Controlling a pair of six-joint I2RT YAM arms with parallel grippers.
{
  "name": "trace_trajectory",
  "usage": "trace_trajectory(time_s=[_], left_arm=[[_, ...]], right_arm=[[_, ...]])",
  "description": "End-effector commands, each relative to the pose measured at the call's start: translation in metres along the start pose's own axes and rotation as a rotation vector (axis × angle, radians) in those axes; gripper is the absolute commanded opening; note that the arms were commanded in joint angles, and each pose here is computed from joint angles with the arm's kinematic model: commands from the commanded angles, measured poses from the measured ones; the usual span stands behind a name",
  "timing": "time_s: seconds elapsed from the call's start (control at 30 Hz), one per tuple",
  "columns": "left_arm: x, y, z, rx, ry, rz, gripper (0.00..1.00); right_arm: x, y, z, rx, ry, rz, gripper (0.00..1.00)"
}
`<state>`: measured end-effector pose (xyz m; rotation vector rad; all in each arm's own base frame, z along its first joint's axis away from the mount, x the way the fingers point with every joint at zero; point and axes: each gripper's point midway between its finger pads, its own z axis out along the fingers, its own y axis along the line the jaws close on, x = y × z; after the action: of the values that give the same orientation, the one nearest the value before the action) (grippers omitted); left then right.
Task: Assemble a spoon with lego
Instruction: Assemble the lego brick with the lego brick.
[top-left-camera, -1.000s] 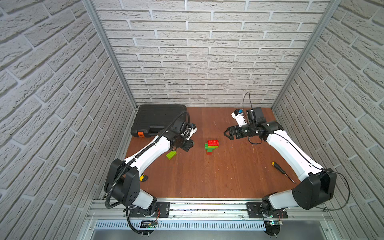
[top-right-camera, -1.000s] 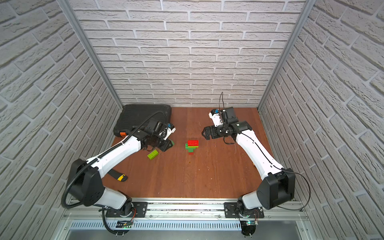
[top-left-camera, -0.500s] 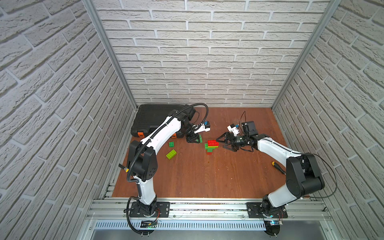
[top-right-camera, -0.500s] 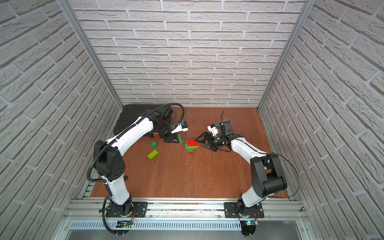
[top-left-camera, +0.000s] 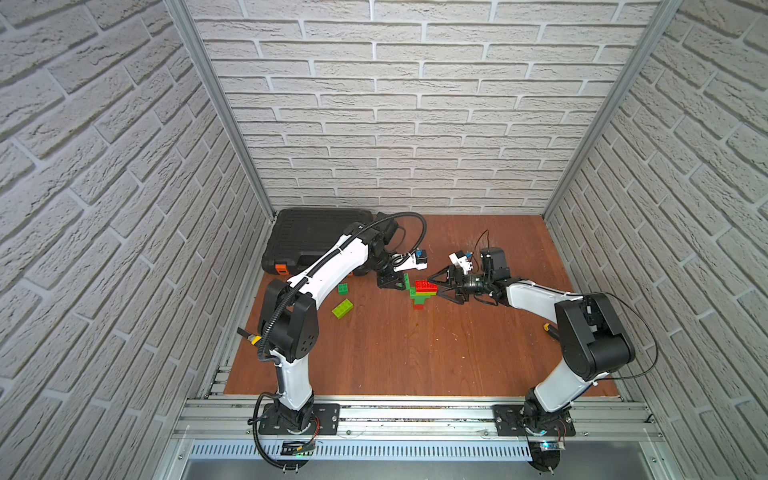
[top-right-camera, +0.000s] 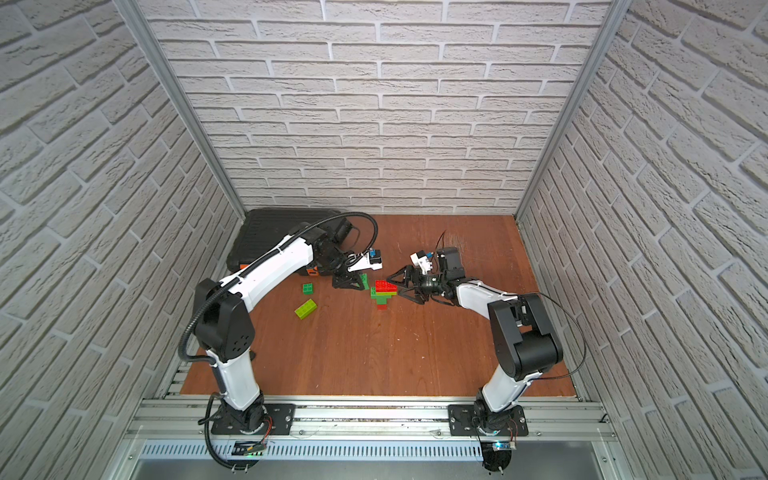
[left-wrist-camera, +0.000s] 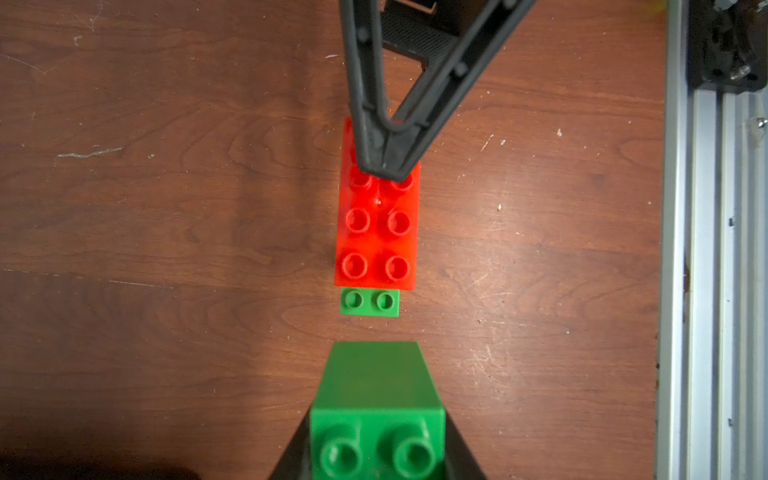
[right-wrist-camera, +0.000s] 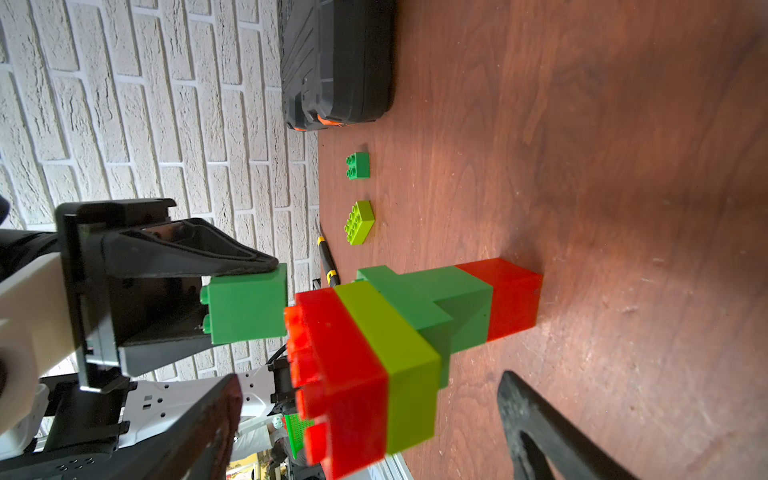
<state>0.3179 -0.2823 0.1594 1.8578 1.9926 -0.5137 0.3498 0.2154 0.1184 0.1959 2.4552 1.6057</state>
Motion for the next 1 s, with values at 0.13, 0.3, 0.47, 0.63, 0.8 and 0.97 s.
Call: trace_trajectory(time_s=[0.13, 0.3, 0.47, 0.63, 0.8, 0.97], left_arm=[[0.003, 0.009, 0.016, -0.06, 0.042, -0.003, 0.2], [0.005, 0.008, 0.022, -0.057, 0.048, -0.01, 0.2], [0.001, 0.002, 0.025, -0.022, 0.025, -0.002, 0.2], [0.0, -0.004, 0.027, 0.01, 0.011, 0.018, 0.2], [-0.001, -0.008, 0.03, 0.037, 0.011, 0.023, 0.2], [0.001, -0.009, 0.034, 0.044, 0.023, 0.03, 0.2]], right_arm=[[-0.001, 0.012, 0.009, -0.058, 0.005, -0.062, 0.94], [0.001, 0.008, 0.014, -0.056, 0.022, -0.06, 0.94], [0.003, 0.006, 0.018, -0.054, 0.034, -0.062, 0.94], [0.006, -0.001, 0.02, -0.04, 0.044, -0.053, 0.93], [0.008, -0.005, 0.021, -0.032, 0.047, -0.048, 0.93], [0.008, -0.007, 0.023, -0.027, 0.053, -0.043, 0.93]])
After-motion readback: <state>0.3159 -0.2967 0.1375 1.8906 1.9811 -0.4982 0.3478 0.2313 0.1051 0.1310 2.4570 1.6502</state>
